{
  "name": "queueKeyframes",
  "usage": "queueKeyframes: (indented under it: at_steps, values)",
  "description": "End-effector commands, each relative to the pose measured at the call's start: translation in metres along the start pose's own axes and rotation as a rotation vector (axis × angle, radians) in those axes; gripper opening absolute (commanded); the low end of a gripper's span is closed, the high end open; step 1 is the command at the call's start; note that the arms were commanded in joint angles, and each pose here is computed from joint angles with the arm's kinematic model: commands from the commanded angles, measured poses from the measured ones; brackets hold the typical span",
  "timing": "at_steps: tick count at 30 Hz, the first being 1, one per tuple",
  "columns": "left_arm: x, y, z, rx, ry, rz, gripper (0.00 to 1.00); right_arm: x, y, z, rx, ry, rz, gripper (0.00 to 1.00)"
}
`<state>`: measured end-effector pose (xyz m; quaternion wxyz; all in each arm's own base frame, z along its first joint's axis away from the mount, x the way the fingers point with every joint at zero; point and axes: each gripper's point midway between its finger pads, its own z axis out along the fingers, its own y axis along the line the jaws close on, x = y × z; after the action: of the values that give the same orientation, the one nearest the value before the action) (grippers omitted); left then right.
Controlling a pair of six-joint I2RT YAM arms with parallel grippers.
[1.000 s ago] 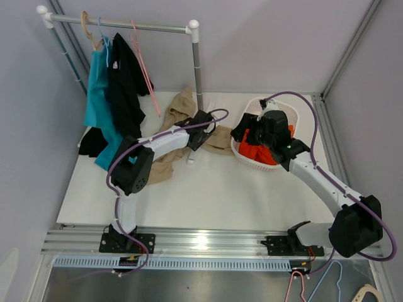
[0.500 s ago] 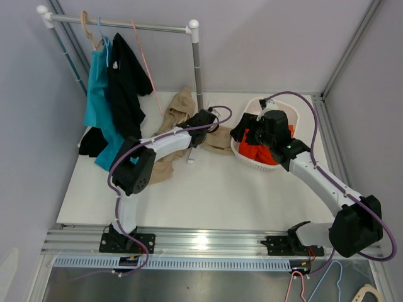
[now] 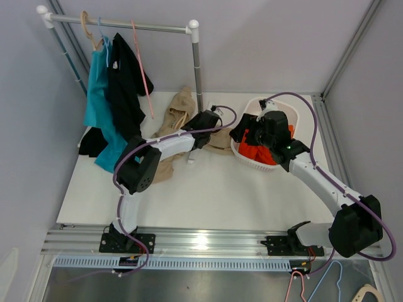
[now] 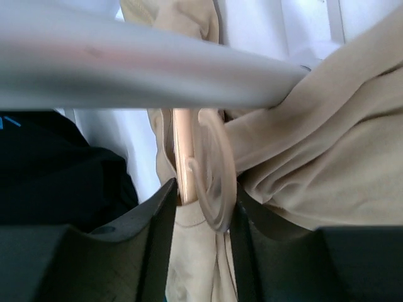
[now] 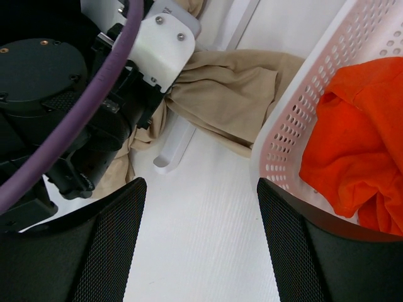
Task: Remove the t-shirt from the hanger
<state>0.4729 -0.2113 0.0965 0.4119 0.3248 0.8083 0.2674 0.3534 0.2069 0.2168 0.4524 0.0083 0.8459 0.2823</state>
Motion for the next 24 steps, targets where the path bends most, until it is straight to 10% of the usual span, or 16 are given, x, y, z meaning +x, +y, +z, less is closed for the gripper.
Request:
queueKeyframes:
  at_steps: [1,24]
  values:
    - [-0.029,0.015,0.002,-0.064,-0.073,-0.020,0.38,-0.014,0.010,-0.008,-0.040,-0.051,0.003,0.76]
    - [-0.058,0.053,-0.042,0.036,-0.152,-0.209,0.01,-0.009,0.008,-0.003,-0.045,-0.033,0.011,0.76]
